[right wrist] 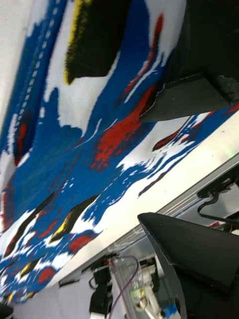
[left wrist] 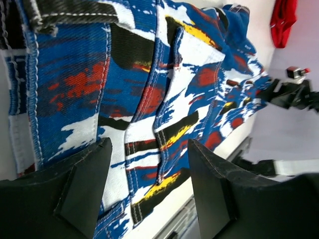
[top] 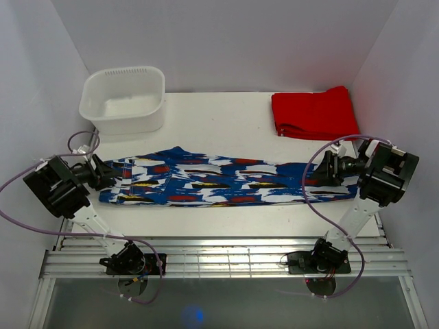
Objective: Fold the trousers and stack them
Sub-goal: Fold the trousers
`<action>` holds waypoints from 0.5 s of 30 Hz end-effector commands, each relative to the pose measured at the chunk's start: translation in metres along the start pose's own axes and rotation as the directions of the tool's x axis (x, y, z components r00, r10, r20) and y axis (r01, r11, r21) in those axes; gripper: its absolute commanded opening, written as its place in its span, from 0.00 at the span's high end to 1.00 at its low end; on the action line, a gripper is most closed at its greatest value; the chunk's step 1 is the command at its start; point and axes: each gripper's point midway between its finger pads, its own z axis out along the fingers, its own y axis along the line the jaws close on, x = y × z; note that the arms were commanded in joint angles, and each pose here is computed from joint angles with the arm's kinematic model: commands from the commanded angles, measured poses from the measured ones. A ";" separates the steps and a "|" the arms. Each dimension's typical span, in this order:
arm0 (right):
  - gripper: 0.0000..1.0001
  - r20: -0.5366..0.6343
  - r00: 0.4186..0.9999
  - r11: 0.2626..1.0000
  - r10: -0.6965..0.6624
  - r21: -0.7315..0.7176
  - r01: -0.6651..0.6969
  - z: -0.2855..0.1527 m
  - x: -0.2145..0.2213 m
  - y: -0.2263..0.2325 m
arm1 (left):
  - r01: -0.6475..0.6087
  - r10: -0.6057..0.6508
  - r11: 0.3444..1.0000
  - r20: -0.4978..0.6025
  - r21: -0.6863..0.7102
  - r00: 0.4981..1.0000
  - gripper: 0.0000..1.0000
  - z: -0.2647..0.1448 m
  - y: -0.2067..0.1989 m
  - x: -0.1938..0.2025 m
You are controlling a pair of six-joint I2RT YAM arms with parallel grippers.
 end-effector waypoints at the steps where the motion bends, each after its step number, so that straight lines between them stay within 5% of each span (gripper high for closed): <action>1: 0.20 -0.073 0.988 0.978 -0.134 0.153 0.144 -0.028 0.005 -0.007 | -0.224 0.224 0.974 0.001 -0.025 0.975 0.27 -0.021 -0.018 -0.008; 8: 0.20 -0.014 0.968 0.782 -0.252 0.586 0.212 -0.104 -0.046 -0.026 | -0.405 0.408 0.911 0.021 -0.080 0.913 0.26 -0.029 -0.057 -0.001; 15: 0.22 -0.045 0.988 0.643 -0.150 0.754 0.132 -0.140 -0.034 -0.084 | -0.504 0.505 0.853 -0.026 -0.139 0.863 0.21 -0.009 -0.071 0.017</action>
